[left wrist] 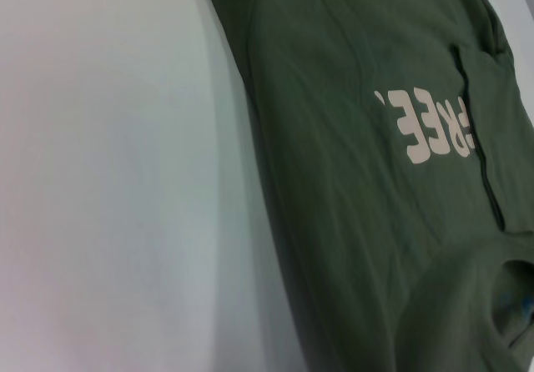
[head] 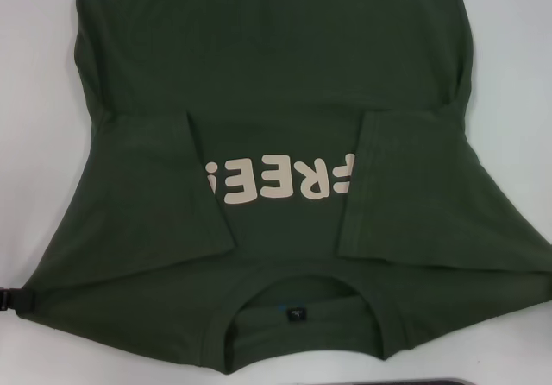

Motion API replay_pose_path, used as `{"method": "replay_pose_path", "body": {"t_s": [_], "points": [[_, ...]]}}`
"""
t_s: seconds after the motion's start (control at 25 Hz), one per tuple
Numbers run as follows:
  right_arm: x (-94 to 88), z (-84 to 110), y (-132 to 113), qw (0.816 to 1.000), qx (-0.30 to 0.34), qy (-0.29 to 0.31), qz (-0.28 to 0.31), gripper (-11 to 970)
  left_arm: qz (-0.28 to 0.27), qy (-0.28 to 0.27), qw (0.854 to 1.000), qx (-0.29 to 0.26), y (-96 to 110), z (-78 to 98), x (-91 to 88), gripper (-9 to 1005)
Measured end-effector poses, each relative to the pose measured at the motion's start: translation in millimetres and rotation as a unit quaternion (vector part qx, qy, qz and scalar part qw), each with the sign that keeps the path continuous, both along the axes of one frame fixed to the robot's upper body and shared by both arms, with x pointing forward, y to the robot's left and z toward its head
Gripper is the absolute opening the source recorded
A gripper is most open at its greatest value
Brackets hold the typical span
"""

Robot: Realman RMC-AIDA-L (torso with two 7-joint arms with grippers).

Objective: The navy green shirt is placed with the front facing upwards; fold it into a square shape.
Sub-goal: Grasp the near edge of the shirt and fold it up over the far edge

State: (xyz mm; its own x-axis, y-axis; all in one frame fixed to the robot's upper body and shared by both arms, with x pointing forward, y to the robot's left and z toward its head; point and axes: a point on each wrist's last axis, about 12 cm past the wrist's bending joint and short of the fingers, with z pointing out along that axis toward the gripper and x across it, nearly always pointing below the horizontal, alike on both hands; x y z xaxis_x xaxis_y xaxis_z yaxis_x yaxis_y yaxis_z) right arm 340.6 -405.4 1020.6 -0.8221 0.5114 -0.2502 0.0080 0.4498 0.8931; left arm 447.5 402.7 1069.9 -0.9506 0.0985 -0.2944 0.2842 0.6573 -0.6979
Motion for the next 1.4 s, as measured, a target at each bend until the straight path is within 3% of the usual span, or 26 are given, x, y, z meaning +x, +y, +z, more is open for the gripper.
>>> {"method": "replay_pose_path", "body": {"t_s": [0.6,0.88,1.4], "points": [[-16.6,-2.1,-4,1.0,-0.002,-0.001,-0.029,48,0.003,-0.003,1.0,-0.001,1,-2.9,-5.3,-1],[5.6,3.1,-1,1.0,0.001,-0.026,-0.016,48,-0.006,-0.033,0.999,-0.029,-10,3.8,11.0,-2],[66.3,34.1,-6,0.996,0.001,-0.091,0.017,47,-0.013,-0.117,0.989,-0.085,-27,38.8,59.1,-1]]}}
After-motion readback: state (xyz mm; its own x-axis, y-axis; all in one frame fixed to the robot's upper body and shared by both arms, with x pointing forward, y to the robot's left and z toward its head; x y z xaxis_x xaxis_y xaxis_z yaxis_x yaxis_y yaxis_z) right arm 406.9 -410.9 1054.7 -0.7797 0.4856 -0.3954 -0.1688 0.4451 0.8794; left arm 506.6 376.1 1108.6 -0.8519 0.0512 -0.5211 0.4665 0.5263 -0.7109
